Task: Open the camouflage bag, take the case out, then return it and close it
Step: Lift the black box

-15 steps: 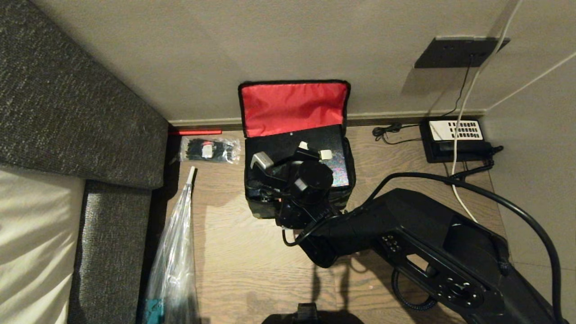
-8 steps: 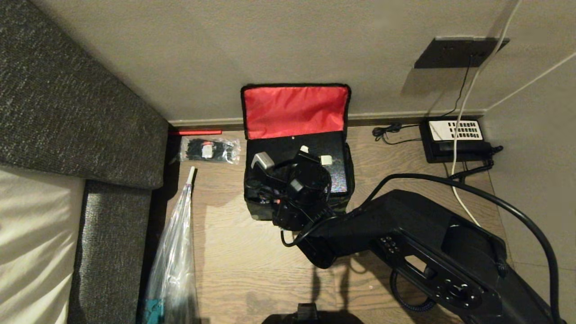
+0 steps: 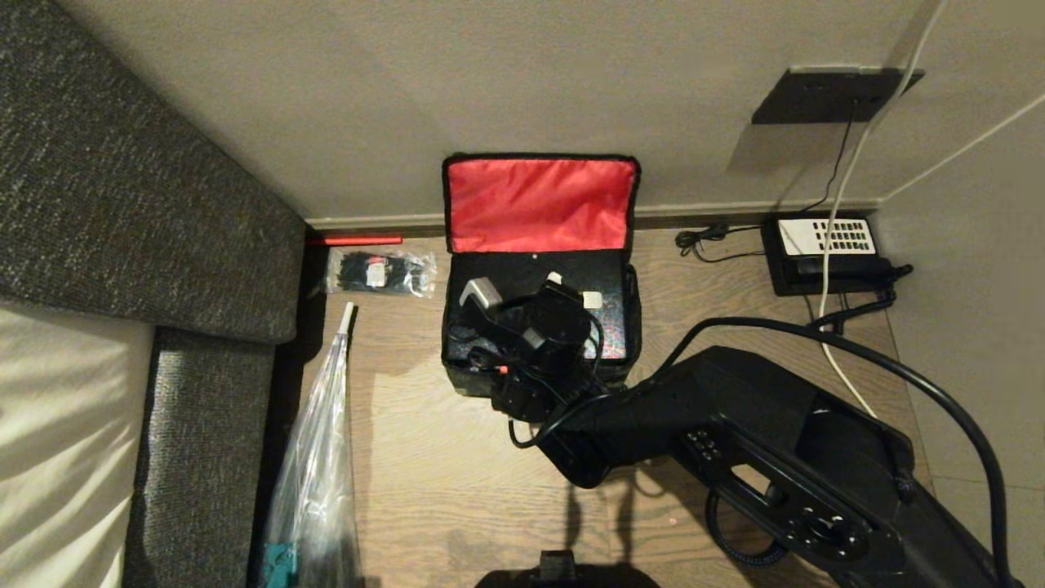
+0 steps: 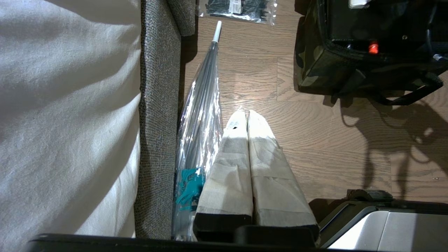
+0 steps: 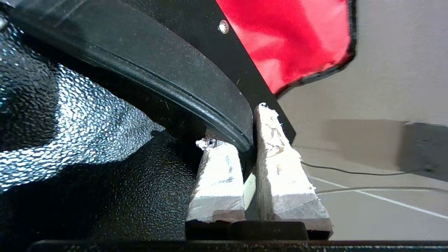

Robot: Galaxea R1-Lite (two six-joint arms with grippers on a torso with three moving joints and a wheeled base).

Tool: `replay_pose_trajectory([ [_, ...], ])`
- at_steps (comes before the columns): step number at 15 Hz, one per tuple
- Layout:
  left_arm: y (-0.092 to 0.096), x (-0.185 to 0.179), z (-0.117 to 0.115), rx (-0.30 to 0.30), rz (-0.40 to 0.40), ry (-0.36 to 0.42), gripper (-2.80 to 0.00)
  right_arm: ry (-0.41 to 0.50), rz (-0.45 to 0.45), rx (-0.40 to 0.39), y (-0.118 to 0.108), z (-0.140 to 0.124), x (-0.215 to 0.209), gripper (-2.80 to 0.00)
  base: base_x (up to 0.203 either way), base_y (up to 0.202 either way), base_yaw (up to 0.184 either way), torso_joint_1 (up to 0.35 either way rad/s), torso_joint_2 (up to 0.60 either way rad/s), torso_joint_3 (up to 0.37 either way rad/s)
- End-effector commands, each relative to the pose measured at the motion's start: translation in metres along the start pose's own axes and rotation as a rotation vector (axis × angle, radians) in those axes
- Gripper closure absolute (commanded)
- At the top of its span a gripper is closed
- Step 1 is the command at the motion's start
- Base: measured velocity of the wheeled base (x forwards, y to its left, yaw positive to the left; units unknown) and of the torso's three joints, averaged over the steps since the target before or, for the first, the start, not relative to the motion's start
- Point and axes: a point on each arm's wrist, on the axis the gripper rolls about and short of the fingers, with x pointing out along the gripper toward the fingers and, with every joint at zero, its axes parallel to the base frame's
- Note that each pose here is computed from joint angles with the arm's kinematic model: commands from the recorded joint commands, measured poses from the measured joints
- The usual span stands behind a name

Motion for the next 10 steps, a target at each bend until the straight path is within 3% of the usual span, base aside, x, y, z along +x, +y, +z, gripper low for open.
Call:
replay_pose_trajectory([
  [1, 0.0, 0.0, -0.001, 0.0, 0.001, 0.001, 0.0, 0.007, 0.04, 0.054, 0.006, 0.001, 0.001, 0.0, 0.0, 0.0, 0.0, 0.0, 0.0, 0.0],
  [5, 0.0, 0.0, -0.001, 0.0, 0.001, 0.001, 0.0, -0.059, 0.204, 0.221, 0.023, 0.003, 0.002, 0.0, 0.0, 0.0, 0.0, 0.0, 0.0, 0.0],
  [10, 0.0, 0.0, -0.001, 0.0, 0.0, 0.001, 0.0, -0.068, 0.207, 0.258, 0.017, 0.007, 0.003, 0.0, 0.0, 0.0, 0.0, 0.0, 0.0, 0.0],
])
